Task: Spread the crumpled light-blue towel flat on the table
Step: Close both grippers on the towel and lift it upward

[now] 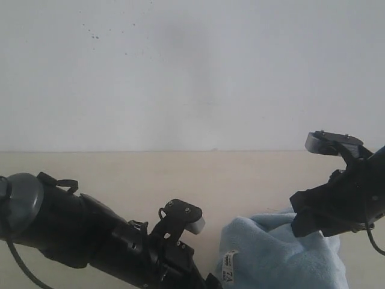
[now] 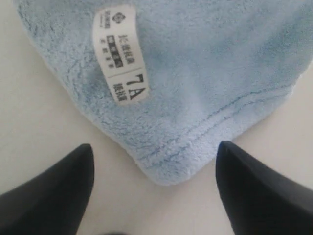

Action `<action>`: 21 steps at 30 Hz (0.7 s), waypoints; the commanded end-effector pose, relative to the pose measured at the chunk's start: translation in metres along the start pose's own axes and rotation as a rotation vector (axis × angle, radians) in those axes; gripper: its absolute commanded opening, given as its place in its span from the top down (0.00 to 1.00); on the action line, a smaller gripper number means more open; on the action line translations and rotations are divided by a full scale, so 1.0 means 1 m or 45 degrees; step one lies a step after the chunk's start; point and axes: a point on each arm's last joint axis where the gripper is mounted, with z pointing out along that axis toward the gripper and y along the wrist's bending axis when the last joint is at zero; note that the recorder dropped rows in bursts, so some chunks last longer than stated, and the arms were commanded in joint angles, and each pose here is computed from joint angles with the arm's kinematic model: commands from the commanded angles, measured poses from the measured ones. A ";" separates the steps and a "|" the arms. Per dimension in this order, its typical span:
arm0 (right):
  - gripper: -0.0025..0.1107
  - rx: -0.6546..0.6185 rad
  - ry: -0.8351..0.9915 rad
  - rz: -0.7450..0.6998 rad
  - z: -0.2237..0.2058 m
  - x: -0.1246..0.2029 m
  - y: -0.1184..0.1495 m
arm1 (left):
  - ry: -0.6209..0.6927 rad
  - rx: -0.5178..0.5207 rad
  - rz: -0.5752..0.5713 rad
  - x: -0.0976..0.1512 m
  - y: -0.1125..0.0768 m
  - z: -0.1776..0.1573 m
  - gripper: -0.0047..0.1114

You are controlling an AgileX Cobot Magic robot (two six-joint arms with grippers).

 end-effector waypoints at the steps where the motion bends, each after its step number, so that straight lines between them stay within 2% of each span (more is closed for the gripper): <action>1: 0.49 -0.027 -0.010 0.002 -0.004 -0.001 0.003 | 0.040 0.017 -0.003 0.006 0.001 0.009 0.39; 7: 0.49 -0.037 -0.013 0.014 -0.004 -0.001 0.004 | 0.077 0.137 -0.023 0.010 0.000 0.023 0.39; 10: 0.49 -0.038 -0.019 0.018 -0.004 -0.002 0.004 | 0.080 0.142 -0.028 0.011 0.000 0.025 0.39; 13: 0.49 -0.040 -0.028 0.025 -0.004 -0.002 0.004 | 0.089 0.142 -0.036 0.013 0.001 0.027 0.45; 16: 0.49 -0.049 -0.030 0.035 -0.004 -0.003 0.005 | 0.101 0.159 -0.043 0.015 0.001 0.029 0.60; 20: 0.49 -0.054 -0.021 0.025 -0.004 -0.002 0.005 | 0.114 0.255 -0.053 0.016 -0.005 0.028 0.91; 21: 0.49 -0.054 -0.021 0.025 -0.004 -0.002 0.005 | 0.113 0.285 -0.052 0.016 -0.008 0.027 0.92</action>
